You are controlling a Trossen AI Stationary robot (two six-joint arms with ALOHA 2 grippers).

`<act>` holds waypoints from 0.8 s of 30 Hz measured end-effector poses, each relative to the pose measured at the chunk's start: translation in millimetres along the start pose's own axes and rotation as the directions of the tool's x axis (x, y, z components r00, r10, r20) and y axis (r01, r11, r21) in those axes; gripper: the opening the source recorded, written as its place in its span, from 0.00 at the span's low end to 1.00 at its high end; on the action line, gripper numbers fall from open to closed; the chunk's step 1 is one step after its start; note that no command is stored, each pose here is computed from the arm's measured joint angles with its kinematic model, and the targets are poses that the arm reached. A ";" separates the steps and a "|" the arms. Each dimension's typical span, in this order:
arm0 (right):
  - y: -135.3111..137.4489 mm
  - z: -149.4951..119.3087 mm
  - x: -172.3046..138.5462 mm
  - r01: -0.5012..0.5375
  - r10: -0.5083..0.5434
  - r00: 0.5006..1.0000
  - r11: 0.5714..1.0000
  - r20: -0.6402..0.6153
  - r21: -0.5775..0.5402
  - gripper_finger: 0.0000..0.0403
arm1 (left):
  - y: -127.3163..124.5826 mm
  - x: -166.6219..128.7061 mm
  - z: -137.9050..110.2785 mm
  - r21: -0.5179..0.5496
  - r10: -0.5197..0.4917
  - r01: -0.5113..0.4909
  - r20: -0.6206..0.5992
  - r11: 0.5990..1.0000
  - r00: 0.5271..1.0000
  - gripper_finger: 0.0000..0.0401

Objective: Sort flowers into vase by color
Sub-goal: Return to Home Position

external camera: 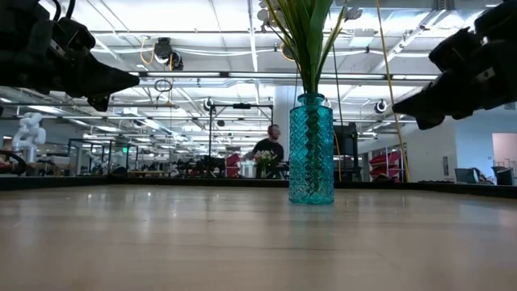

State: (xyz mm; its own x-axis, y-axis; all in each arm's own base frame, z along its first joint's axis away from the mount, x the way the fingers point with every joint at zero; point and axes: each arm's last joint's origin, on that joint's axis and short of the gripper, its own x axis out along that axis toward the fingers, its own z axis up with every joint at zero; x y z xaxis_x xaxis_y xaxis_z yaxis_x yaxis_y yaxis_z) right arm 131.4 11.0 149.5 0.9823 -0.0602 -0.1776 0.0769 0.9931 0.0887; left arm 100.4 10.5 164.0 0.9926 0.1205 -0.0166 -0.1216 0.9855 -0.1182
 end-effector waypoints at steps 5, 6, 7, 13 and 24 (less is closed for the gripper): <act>-2.3 16.0 -6.8 0.006 0.002 0.990 0.998 0.140 -0.056 0.00 | 0.0 0.0 -0.1 0.000 0.000 0.000 -0.001 1.000 1.000 0.01; -4.3 18.9 -8.2 0.021 -0.012 0.986 0.999 0.169 -0.048 0.00 | 0.0 0.0 -0.1 0.000 0.000 0.000 -0.001 1.000 1.000 0.01; -6.3 20.7 -9.6 0.033 -0.025 0.982 0.999 0.187 -0.040 0.00 | 0.0 0.1 -0.2 0.000 0.000 0.000 -0.002 1.000 1.000 0.01; -16.0 18.1 -18.2 0.067 -0.071 0.984 0.997 0.165 0.030 0.00 | 0.0 0.1 -0.1 0.000 0.000 0.000 -0.001 1.000 1.000 0.01; -14.0 15.8 -36.3 -0.056 0.041 0.981 0.996 0.190 0.074 0.00 | 0.0 0.1 -0.2 0.000 0.000 0.000 -0.002 1.000 1.000 0.01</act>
State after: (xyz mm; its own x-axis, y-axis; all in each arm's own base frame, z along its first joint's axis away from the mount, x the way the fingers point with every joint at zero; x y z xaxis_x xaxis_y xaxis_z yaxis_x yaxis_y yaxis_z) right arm 97.4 -2.3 170.1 0.9992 -0.0373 0.0157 0.0340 0.9847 0.1709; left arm 100.5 10.5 163.8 0.9926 0.1199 -0.0187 -0.1212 0.9856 -0.1181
